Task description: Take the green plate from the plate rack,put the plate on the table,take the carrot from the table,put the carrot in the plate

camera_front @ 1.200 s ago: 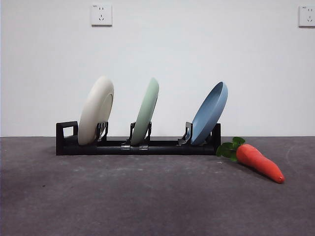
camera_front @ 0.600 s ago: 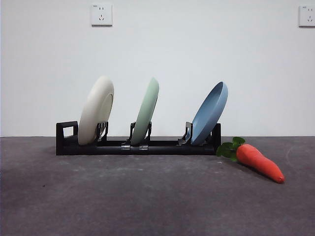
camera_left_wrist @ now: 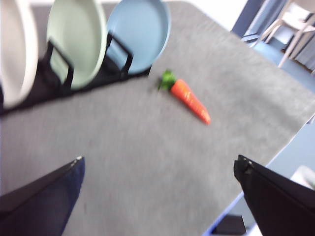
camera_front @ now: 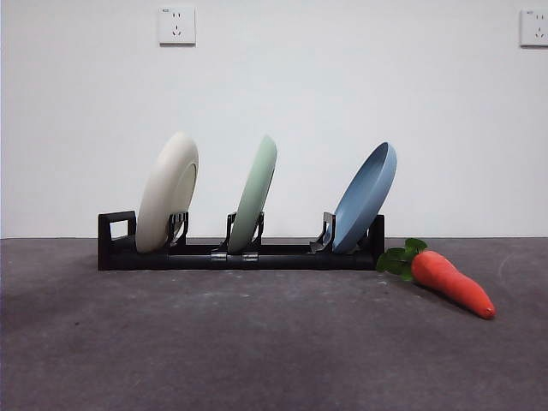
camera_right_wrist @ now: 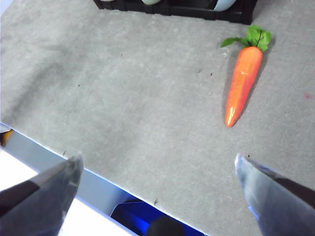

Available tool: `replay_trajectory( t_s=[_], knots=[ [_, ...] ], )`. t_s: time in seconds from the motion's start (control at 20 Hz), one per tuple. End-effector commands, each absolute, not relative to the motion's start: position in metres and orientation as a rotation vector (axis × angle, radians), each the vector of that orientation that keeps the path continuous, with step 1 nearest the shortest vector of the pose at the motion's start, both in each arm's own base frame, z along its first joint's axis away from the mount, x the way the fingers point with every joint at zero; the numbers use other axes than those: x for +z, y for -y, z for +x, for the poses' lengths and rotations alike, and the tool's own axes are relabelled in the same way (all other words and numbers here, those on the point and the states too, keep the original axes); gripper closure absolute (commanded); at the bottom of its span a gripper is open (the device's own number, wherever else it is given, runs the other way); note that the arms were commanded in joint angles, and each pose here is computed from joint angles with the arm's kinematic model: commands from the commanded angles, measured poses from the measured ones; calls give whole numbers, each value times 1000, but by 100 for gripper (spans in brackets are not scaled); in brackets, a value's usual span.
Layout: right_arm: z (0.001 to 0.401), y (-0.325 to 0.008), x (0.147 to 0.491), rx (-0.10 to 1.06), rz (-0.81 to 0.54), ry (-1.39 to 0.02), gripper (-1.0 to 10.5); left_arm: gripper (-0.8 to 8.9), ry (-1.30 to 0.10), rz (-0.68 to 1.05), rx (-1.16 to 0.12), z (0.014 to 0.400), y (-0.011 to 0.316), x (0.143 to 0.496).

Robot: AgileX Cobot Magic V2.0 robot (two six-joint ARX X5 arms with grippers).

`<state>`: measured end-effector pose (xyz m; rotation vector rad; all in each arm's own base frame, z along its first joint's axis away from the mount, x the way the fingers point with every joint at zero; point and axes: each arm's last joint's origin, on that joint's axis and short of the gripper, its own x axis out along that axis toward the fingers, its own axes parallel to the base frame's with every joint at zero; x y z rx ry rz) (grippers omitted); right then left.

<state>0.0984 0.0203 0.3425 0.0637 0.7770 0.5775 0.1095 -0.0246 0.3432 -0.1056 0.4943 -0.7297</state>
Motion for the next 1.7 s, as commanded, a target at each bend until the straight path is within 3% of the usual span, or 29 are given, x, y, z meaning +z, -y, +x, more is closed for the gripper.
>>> replay_trajectory(
  t_s=[0.05, 0.35, 0.65, 1.1, 1.7],
  knots=[
    [101, -21, 343, 579, 67, -780, 348, 192, -445, -107, -765, 126, 31, 361],
    [108, -21, 340, 574, 83, -813, 348, 192, -407, -80, -849, 196, 77, 394],
    [113, -21, 338, 572, 91, -836, 349, 192, -374, -11, -756, 283, 141, 394],
    [114, -22, 338, 571, 93, -840, 349, 193, -408, -20, -623, 377, 196, 327],
    [114, -22, 337, 570, 93, -840, 350, 193, -545, -18, -560, 411, 215, 250]
  ],
)
